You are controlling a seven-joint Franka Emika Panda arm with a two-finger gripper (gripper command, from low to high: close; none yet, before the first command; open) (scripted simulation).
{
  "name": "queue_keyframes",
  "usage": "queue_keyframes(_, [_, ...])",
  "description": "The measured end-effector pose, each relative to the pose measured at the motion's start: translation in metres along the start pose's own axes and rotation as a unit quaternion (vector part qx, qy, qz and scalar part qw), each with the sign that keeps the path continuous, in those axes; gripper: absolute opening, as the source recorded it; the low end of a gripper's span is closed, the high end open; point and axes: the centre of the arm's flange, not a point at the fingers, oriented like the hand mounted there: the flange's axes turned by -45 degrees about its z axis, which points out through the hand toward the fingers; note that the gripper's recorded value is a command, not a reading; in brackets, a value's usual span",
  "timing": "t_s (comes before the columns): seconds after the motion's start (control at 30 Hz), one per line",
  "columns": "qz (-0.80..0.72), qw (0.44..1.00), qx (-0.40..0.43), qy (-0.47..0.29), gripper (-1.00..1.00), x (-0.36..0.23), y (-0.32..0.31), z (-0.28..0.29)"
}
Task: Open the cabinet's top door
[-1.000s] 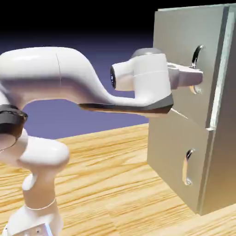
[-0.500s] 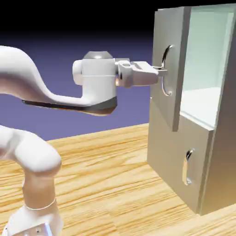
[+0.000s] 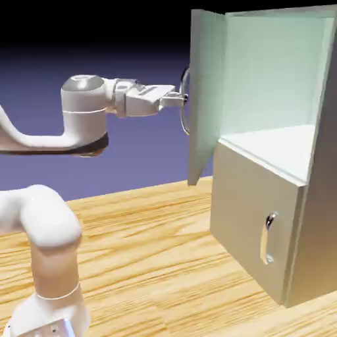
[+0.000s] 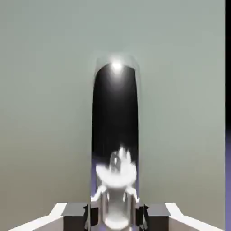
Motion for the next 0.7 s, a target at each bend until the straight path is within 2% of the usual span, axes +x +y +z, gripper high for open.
queue_keyframes(0.37, [0.0,0.992,-0.123,0.0,-1.0,0.0,-0.046,-0.081])
queue_keyframes(0.7, [0.0,0.968,-0.251,0.0,-1.0,0.0,-0.116,-0.152])
